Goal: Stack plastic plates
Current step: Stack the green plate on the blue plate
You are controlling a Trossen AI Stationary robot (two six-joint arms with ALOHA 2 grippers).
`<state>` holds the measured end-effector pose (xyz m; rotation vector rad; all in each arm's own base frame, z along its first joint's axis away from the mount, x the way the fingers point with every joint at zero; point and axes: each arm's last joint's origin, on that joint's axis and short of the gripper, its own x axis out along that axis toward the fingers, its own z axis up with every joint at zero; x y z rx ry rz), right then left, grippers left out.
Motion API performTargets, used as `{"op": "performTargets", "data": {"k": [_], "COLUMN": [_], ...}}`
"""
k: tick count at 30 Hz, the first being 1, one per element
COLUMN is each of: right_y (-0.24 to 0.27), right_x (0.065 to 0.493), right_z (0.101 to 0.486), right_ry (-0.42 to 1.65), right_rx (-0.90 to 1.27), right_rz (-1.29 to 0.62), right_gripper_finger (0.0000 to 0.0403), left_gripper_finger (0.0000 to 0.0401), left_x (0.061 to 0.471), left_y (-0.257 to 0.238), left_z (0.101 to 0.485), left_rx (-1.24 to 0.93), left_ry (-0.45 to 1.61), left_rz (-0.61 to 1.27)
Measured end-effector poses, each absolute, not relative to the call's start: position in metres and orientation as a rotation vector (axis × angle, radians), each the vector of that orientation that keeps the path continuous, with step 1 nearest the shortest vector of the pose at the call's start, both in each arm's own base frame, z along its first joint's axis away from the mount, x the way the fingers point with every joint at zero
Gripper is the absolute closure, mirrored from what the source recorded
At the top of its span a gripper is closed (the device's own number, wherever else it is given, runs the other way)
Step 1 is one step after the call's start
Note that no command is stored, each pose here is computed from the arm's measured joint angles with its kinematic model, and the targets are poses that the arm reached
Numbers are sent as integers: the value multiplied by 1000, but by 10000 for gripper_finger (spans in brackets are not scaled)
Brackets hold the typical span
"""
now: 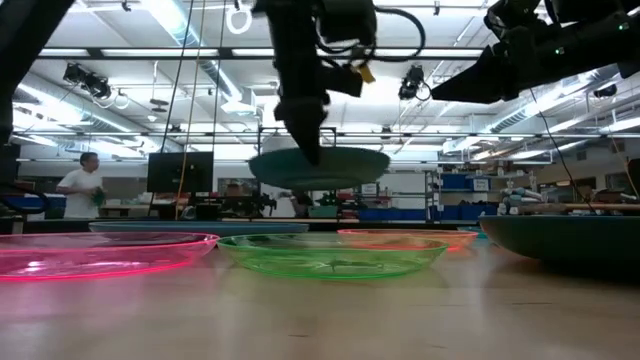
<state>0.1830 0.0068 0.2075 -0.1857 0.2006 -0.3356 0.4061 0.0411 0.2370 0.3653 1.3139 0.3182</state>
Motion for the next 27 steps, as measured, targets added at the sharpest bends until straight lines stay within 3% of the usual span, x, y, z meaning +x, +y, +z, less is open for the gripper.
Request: {"op": "performTargets", "data": {"k": [4, 13, 27], "right_y": [7, 5, -16], "right_x": [183, 183, 183], "right_z": [207, 209, 219], "right_ry": [202, 194, 134], "right_rx": [-185, -221, -305], "right_rz": [-332, -379, -519], "right_gripper_finger": [270, 270, 270], "left_gripper_finger": [386, 386, 383], "left_x": [391, 357, 322], "left_y": [29, 5, -49], "left_z": [241, 213, 209], "left_rx": [334, 277, 116], "left_ry": [1334, 1455, 1391], "left_rz": [332, 332, 424]}}
